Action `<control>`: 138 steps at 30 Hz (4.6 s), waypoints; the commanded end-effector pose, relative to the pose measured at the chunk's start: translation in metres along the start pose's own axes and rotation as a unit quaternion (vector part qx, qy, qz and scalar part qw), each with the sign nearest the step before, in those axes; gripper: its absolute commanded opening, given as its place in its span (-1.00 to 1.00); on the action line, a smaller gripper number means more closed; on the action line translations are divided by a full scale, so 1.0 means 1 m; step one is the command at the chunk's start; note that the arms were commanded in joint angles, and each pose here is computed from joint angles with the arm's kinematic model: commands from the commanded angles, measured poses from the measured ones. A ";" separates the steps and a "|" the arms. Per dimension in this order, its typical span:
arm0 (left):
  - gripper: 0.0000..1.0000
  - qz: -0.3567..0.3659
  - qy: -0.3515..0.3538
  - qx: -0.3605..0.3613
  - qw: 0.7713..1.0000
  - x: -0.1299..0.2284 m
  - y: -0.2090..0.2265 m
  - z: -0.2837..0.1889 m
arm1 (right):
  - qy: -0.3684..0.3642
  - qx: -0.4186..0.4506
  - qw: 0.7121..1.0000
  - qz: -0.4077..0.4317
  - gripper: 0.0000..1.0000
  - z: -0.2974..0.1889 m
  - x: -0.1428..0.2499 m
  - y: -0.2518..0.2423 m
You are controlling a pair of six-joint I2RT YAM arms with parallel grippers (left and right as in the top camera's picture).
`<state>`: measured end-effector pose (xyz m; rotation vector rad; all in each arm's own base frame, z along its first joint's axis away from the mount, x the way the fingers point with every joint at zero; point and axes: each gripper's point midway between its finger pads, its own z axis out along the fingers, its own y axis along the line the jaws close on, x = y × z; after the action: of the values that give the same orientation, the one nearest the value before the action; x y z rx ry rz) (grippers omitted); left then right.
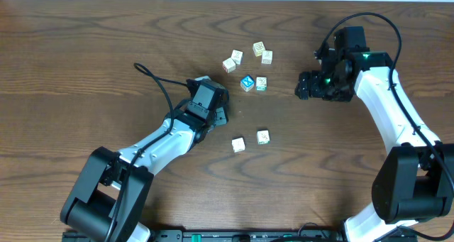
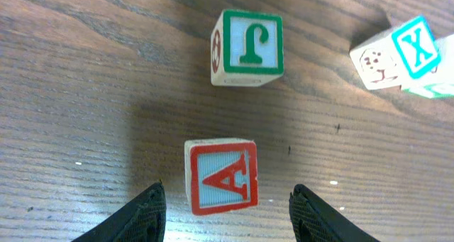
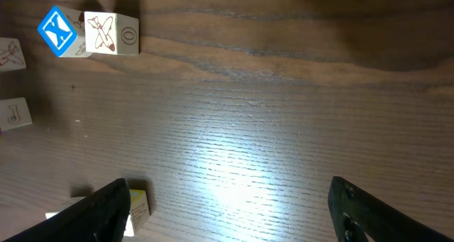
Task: Lift 3 blocks
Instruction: 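Lower and close the left gripper on the red A block, then carry the A block right and set it against the 3 block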
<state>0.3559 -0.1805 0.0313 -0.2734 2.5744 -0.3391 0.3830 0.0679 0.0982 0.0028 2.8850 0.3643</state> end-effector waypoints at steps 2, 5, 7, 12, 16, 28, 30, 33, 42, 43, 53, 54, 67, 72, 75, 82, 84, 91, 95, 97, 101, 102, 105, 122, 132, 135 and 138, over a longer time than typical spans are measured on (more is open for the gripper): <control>0.14 -0.022 -0.024 -0.018 0.999 -0.011 0.003 0.002 | -0.005 -0.005 1.000 0.002 0.73 -0.002 -0.003 0.004; 0.13 -0.022 -0.022 -0.020 0.999 -0.009 0.004 0.006 | -0.006 -0.005 1.000 0.002 0.72 -0.002 -0.003 0.004; 0.12 -0.021 -0.018 -0.023 0.999 -0.006 0.006 0.009 | -0.006 -0.005 1.000 0.002 0.73 -0.002 -0.003 0.004; 0.03 -0.008 -0.011 -0.031 0.999 -0.001 0.010 0.017 | -0.006 -0.005 1.000 0.001 0.72 -0.002 -0.003 0.004; 0.02 0.008 -0.008 -0.034 0.999 0.001 0.011 0.019 | -0.006 -0.004 1.000 0.001 0.72 -0.002 -0.003 0.004; -0.11 0.101 -0.006 -0.042 0.994 0.000 0.014 0.019 | -0.008 0.008 1.000 0.002 0.72 -0.002 -0.004 0.000; -0.11 0.120 -0.004 -0.043 0.992 0.001 0.014 0.019 | -0.008 0.008 1.000 0.001 0.72 -0.002 -0.004 0.000; -0.11 0.138 0.002 -0.047 0.989 0.003 0.016 0.019 | -0.008 0.008 1.000 0.002 0.72 -0.002 -0.004 0.000; -0.37 0.142 0.006 -0.049 0.989 0.005 0.018 0.019 | -0.008 0.008 1.000 0.002 0.71 -0.002 -0.004 0.000; -0.36 0.142 0.006 -0.049 0.989 0.005 0.018 0.019 | -0.008 0.008 1.000 0.001 0.71 -0.002 -0.004 0.000; -0.36 0.143 0.014 -0.054 0.988 0.008 0.021 0.017 | -0.010 0.008 1.000 0.001 0.71 -0.002 -0.005 0.000; -0.37 0.143 0.017 -0.056 0.988 0.009 0.022 0.016 | -0.010 0.009 1.000 0.001 0.72 -0.002 -0.005 -0.001; -0.37 0.150 0.024 -0.046 0.987 0.016 0.009 -0.027 | -0.014 0.017 1.000 0.000 0.73 -0.002 -0.006 -0.003; -0.36 0.134 0.049 -0.051 0.988 0.042 -0.001 -0.032 | -0.013 0.017 1.000 -0.001 0.73 -0.002 -0.006 -0.003; -0.36 0.114 0.058 -0.068 0.989 0.054 0.001 -0.035 | -0.013 0.017 1.000 -0.001 0.72 -0.002 -0.006 -0.003; -0.36 0.085 0.089 -0.089 0.988 0.082 0.002 -0.043 | -0.014 0.020 1.000 -0.001 0.73 -0.002 -0.006 -0.004; -0.37 0.081 0.093 -0.090 0.988 0.088 -0.001 -0.045 | -0.014 0.020 1.000 -0.002 0.73 -0.002 -0.006 -0.004; -0.36 0.061 0.100 -0.080 0.990 0.104 -0.014 -0.048 | -0.013 0.020 1.000 -0.004 0.73 -0.002 -0.006 -0.005; -0.36 0.049 0.098 -0.079 0.991 0.105 -0.016 -0.048 | -0.014 0.020 1.000 -0.005 0.72 -0.002 -0.006 -0.005; -0.36 0.048 0.095 -0.075 0.992 0.104 -0.018 -0.048 | -0.014 0.020 1.000 -0.005 0.72 -0.002 -0.006 -0.004; -0.36 0.037 0.102 -0.050 0.993 0.105 -0.029 -0.047 | -0.014 0.020 1.000 -0.005 0.72 -0.002 -0.006 -0.005; -0.36 0.032 0.104 -0.042 0.993 0.106 -0.032 -0.047 | -0.014 0.020 1.000 -0.005 0.72 -0.002 -0.006 -0.005; -0.36 0.018 0.106 -0.035 0.994 0.106 -0.036 -0.046 | -0.014 0.020 1.000 -0.005 0.72 -0.002 -0.006 -0.005; -0.35 0.019 0.096 -0.030 0.995 0.102 -0.039 -0.045 | -0.012 0.021 1.000 -0.005 0.70 -0.002 -0.006 -0.005; -0.35 0.043 0.098 -0.041 0.993 0.103 -0.033 -0.046 | -0.012 0.021 1.000 -0.005 0.71 -0.002 -0.005 -0.005; -0.35 0.043 0.091 -0.047 0.994 0.101 -0.031 -0.046 | -0.011 0.021 1.000 -0.005 0.70 -0.002 -0.005 -0.005; -0.35 0.045 0.083 -0.056 0.994 0.099 -0.027 -0.044 | -0.011 0.021 1.000 -0.005 0.70 -0.002 -0.005 -0.005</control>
<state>0.2477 -0.2289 0.0267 -0.1894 2.7956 -0.2415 0.3873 0.0611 0.0977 0.0076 2.8731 0.3034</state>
